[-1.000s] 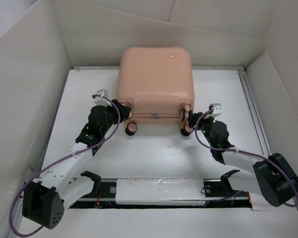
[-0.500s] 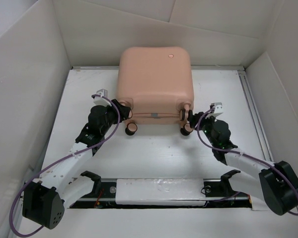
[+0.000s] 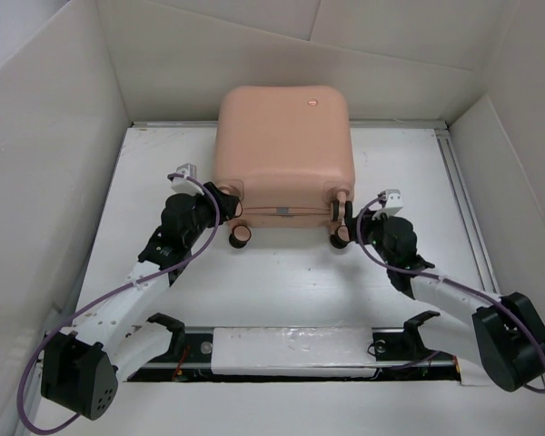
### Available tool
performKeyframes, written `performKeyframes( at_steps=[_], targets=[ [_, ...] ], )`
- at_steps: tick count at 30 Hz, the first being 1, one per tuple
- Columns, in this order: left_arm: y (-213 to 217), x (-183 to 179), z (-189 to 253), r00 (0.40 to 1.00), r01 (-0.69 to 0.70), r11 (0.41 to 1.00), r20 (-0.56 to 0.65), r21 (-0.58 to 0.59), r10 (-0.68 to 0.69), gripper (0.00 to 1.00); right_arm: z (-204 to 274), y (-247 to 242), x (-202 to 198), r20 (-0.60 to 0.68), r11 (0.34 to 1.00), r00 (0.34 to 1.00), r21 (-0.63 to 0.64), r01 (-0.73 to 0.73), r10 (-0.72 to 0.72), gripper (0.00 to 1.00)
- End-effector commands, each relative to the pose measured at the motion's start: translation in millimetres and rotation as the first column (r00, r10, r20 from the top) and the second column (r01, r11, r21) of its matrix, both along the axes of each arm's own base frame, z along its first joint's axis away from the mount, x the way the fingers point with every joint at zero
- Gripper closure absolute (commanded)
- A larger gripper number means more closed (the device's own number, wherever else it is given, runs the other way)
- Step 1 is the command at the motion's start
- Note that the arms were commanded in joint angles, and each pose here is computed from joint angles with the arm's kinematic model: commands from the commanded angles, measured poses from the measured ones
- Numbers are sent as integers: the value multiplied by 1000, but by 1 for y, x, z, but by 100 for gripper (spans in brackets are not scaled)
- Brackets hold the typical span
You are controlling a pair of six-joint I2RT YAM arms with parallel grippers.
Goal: Pack the luggage
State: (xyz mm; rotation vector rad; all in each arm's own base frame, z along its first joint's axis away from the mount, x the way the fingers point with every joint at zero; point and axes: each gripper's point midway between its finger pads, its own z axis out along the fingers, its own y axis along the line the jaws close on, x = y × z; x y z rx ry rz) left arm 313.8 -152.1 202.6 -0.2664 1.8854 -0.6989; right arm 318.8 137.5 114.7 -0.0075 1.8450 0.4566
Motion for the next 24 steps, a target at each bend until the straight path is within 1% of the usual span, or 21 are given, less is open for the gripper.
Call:
performKeyframes(
  at_steps=[1,2,3,9,12,15,16,17,20,22,23,24],
  targets=[
    [-27,-9,94,946,159,981,304,-116,-117,100,24,5,14,53,1000,998,-3,-15,15,55],
    [-27,-9,94,946,159,980,304,-116,-117,100,28,9,17,59,1000,998,2,-27,27,55],
    [-27,-9,94,946,159,980,304,-116,-117,100,21,10,17,44,999,998,-18,-40,40,55],
    [-27,-9,94,946,159,980,304,-116,-117,100,34,17,25,120,996,989,-50,-80,86,55],
    [-27,-9,94,946,159,980,304,-116,-117,100,36,19,30,120,996,989,-50,-80,86,57],
    [-27,-9,94,946,159,980,304,-116,-117,100,32,20,32,112,995,990,-53,-80,86,71],
    [-27,-9,94,946,159,980,304,-116,-117,100,33,18,32,124,997,990,-38,-68,72,81],
    [-31,-9,91,947,168,979,295,-113,-129,100,33,20,30,130,997,989,-37,-69,73,86],
    [-35,-12,93,942,183,976,304,-116,-141,100,35,23,22,159,999,987,21,-40,37,100],
    [-39,-11,97,938,199,971,311,-129,-151,100,44,34,10,191,994,981,90,-60,42,100],
    [-41,-13,100,935,217,966,315,-141,-164,100,37,33,3,184,993,983,107,-43,23,100],
    [-43,-15,100,935,226,962,311,-152,-170,100,54,39,-3,245,984,969,163,-71,29,100]
  ],
)
